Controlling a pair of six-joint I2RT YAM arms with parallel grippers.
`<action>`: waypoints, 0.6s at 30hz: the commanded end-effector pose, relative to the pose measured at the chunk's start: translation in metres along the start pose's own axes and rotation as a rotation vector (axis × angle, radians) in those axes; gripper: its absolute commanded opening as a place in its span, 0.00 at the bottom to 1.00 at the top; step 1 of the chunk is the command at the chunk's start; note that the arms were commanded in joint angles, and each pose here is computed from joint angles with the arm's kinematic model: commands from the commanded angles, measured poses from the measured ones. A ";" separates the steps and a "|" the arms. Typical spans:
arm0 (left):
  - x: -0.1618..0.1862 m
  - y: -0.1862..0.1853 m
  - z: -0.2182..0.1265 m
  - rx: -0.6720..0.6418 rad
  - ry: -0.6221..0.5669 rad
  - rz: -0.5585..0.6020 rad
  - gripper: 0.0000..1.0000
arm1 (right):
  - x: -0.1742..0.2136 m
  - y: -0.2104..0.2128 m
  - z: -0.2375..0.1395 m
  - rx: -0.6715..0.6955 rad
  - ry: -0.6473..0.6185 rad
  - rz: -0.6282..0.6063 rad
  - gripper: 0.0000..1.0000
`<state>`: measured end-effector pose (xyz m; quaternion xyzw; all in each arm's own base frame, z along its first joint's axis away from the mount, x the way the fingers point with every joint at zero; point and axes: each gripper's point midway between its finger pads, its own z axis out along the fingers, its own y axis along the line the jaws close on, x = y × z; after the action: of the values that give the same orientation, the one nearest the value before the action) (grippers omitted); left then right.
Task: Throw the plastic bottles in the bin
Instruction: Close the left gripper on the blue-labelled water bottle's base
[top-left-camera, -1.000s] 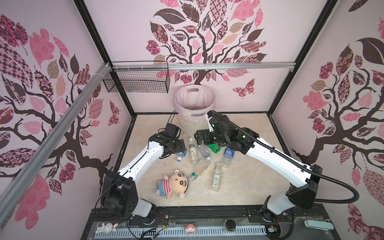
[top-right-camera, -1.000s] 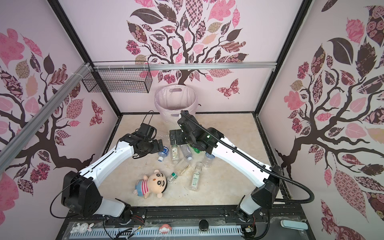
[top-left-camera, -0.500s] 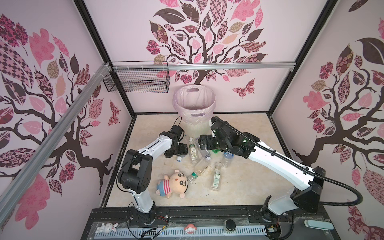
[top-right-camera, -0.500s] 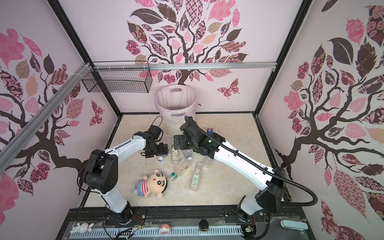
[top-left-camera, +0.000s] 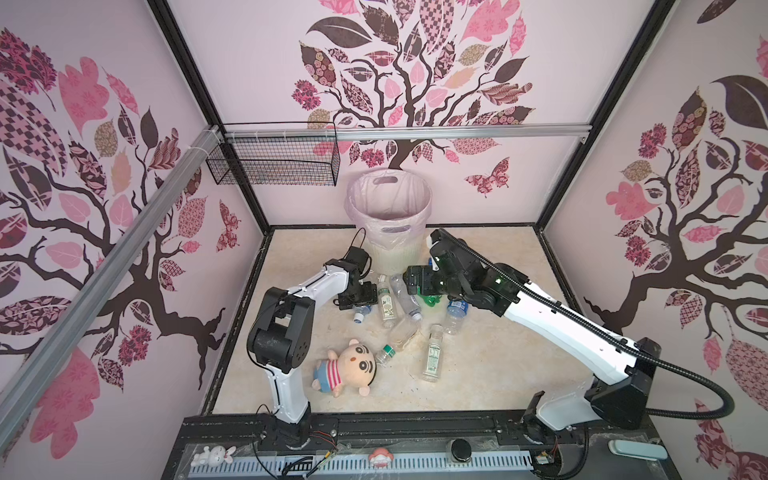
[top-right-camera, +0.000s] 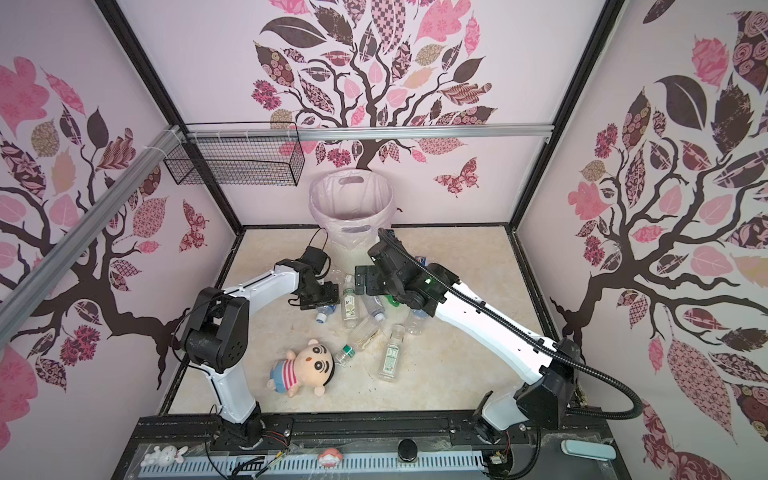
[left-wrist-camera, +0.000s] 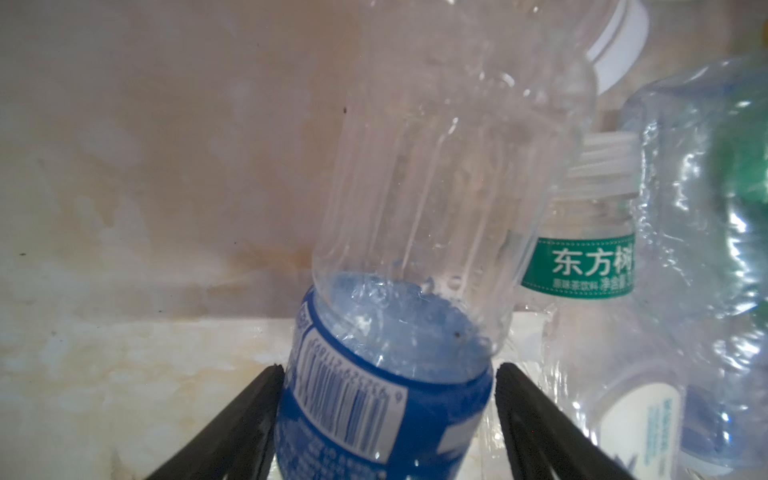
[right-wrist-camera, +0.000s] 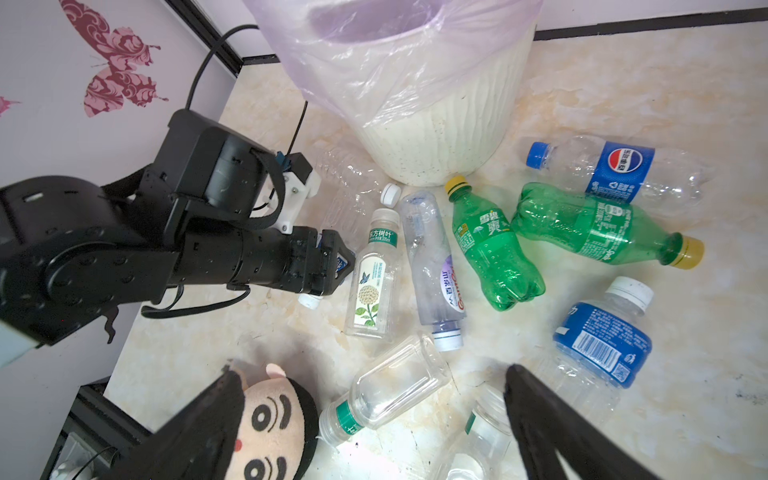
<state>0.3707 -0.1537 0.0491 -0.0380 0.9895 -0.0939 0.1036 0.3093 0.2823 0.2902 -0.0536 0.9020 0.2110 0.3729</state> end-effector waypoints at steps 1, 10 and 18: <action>0.004 0.001 0.009 0.004 0.015 0.008 0.78 | -0.007 -0.004 -0.007 -0.015 -0.011 0.025 1.00; 0.011 0.009 0.016 -0.025 0.038 0.025 0.67 | -0.010 -0.008 0.001 -0.033 0.002 0.046 1.00; 0.016 0.008 0.021 -0.015 0.062 0.039 0.53 | -0.009 -0.012 0.002 -0.034 0.005 0.053 1.00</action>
<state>0.3699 -0.1539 0.0459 -0.0246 0.9898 -0.0934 0.1043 0.3207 0.2725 0.2835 -0.0387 0.9048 0.2264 0.3585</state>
